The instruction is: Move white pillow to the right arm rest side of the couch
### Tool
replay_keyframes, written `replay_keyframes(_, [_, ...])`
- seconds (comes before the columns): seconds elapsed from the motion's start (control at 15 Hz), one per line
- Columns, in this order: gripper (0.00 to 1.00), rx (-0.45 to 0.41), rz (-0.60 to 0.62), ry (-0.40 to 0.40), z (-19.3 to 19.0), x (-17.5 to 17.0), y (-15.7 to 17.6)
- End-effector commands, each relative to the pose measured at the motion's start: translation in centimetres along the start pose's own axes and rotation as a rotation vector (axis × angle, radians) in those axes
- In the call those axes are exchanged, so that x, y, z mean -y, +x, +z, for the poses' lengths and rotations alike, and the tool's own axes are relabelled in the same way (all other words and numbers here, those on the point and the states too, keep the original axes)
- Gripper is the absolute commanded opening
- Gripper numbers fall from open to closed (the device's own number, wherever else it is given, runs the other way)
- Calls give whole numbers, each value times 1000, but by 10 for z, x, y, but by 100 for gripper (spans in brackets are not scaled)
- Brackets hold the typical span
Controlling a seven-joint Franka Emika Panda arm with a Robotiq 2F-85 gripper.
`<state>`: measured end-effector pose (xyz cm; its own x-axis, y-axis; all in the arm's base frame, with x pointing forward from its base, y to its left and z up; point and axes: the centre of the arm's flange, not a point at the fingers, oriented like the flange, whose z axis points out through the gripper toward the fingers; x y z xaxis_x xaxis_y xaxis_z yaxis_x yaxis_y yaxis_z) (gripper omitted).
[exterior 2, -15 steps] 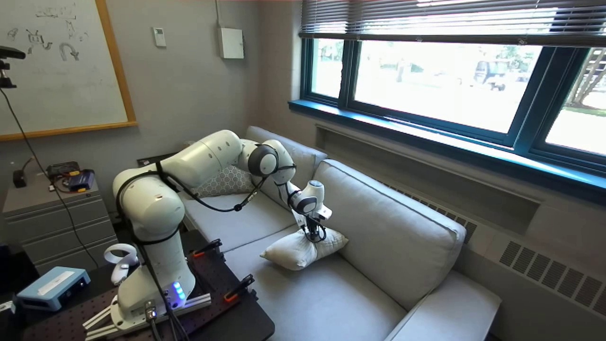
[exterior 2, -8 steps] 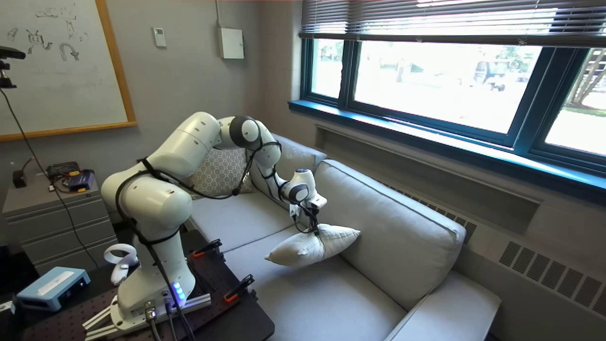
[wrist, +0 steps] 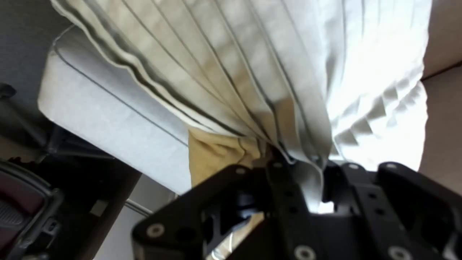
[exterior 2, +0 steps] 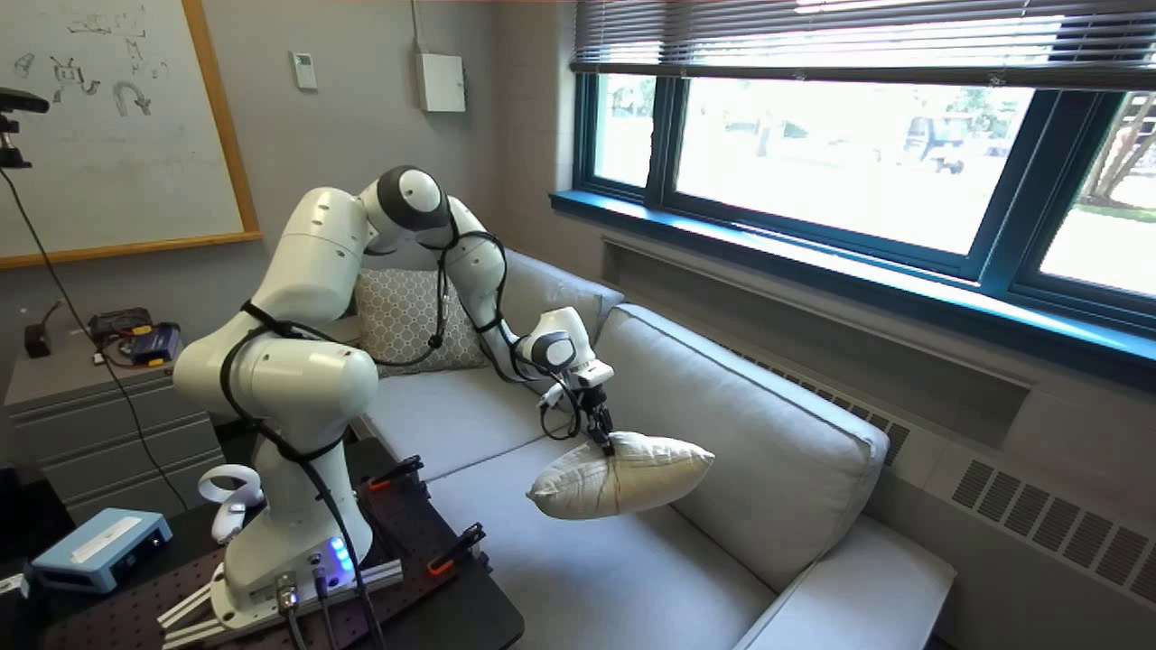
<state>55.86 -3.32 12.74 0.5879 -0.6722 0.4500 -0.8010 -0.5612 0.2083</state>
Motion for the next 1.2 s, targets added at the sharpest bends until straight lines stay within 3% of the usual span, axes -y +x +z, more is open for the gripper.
replay_keyframes(0.0, [3,-18,-6,-12,-24,-53,12])
replay_keyframes(0.33, [3,-19,-127,46,-5,-70,47])
replay_keyframes(0.87, [3,50,-386,-16,58,-84,118])
replay_keyframes(1.13, [3,74,-495,-99,88,-82,152])
